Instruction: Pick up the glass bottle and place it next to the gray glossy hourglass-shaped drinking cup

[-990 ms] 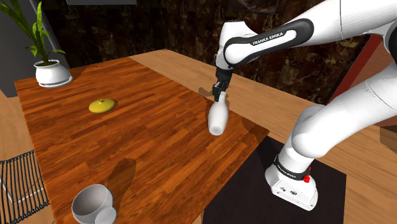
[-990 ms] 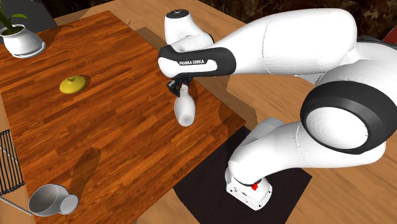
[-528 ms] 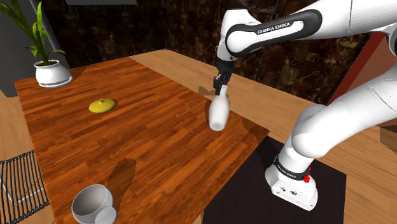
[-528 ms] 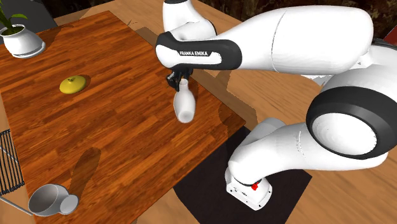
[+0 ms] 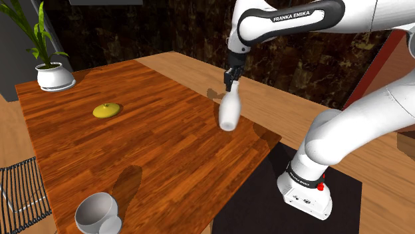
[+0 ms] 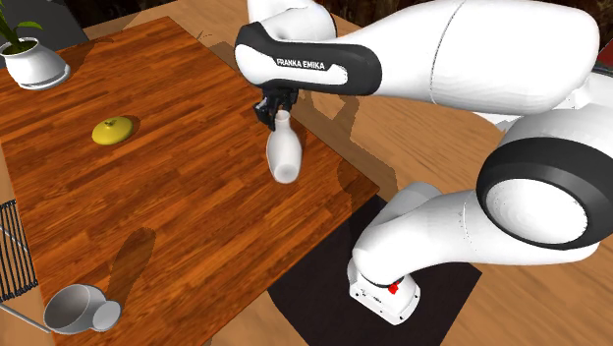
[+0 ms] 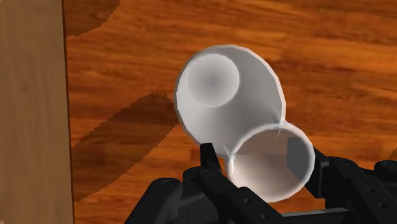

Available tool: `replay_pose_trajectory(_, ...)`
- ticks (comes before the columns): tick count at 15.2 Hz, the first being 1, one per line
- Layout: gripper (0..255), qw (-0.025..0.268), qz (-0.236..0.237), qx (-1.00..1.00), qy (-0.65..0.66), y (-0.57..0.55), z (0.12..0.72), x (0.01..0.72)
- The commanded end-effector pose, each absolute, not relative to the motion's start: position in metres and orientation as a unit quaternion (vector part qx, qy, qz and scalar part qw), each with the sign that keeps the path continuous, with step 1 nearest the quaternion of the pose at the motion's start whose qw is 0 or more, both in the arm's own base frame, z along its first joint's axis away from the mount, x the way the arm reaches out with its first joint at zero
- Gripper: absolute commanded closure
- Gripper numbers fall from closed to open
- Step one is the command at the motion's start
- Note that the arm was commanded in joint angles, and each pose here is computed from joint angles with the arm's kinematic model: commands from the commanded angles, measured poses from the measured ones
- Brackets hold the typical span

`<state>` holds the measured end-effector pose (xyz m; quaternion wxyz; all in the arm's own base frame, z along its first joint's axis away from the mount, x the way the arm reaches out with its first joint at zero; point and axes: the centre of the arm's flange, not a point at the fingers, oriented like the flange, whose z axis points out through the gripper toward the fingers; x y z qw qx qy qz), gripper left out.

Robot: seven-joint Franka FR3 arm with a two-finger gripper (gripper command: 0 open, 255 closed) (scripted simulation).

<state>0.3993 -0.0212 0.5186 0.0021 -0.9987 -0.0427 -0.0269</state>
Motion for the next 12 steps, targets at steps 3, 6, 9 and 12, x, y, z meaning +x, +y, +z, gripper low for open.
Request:
replay_pose_trajectory(3,255,0.002,-0.027,-0.999,-0.043,-0.021,0.541,0.399)
replay_pose_trajectory(6,255,0.002,-0.027,-0.999,-0.043,-0.021,0.557,0.399)
replay_pose_trajectory(9,255,0.002,-0.027,-0.999,-0.043,-0.021,0.573,0.399)
replay_pose_trajectory(12,255,0.002,-0.027,-0.999,-0.043,-0.021,0.588,0.399)
